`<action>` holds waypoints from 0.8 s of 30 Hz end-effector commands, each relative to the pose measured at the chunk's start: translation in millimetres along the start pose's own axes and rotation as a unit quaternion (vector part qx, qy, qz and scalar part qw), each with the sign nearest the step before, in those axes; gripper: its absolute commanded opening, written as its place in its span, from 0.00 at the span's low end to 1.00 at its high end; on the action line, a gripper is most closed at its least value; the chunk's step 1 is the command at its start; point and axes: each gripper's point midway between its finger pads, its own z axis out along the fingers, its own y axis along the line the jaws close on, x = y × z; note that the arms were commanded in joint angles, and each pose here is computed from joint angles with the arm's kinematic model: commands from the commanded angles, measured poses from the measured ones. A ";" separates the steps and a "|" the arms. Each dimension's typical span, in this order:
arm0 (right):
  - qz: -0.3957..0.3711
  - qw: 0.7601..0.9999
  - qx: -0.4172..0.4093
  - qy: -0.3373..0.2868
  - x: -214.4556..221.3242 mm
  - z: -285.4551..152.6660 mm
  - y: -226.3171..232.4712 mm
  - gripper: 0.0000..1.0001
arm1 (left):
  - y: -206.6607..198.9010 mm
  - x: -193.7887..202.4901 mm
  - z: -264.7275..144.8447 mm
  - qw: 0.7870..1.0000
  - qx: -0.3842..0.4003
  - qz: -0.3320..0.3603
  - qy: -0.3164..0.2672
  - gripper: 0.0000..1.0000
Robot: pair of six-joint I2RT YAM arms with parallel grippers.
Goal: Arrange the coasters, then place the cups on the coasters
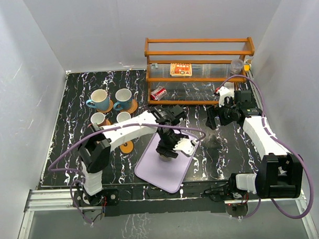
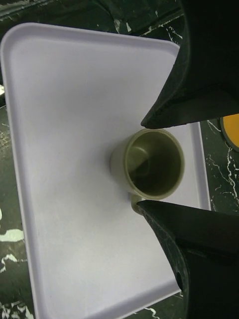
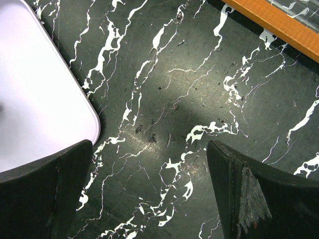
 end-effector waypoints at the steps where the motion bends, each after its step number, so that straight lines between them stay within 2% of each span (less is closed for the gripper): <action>1: -0.018 0.999 0.011 -0.026 -13.5 -4.6 -4.3 0.98 | 1.4 1.2 4.9 0.998 0.012 0.058 0.035 0.58; 5: -0.017 0.999 0.011 -0.024 -12.5 -4.1 -4.6 0.98 | 6.8 13.8 14.8 0.994 0.013 0.076 0.073 0.58; 12: -0.017 1.000 0.009 -0.023 -12.0 -3.1 -4.8 0.98 | 9.7 20.3 24.3 0.992 0.022 0.085 0.089 0.56; 16: -0.017 1.000 0.009 -0.021 -11.1 -2.5 -4.9 0.98 | 7.0 20.9 29.8 0.992 0.032 0.079 0.093 0.51; 20: -0.016 1.000 0.008 -0.018 -9.8 -1.3 -5.0 0.99 | 3.6 20.9 32.2 0.993 0.040 0.063 0.096 0.41; 24: -0.014 1.000 0.007 -0.013 -7.6 0.2 -5.6 0.98 | 0.9 26.0 29.2 0.993 0.036 0.029 0.113 0.36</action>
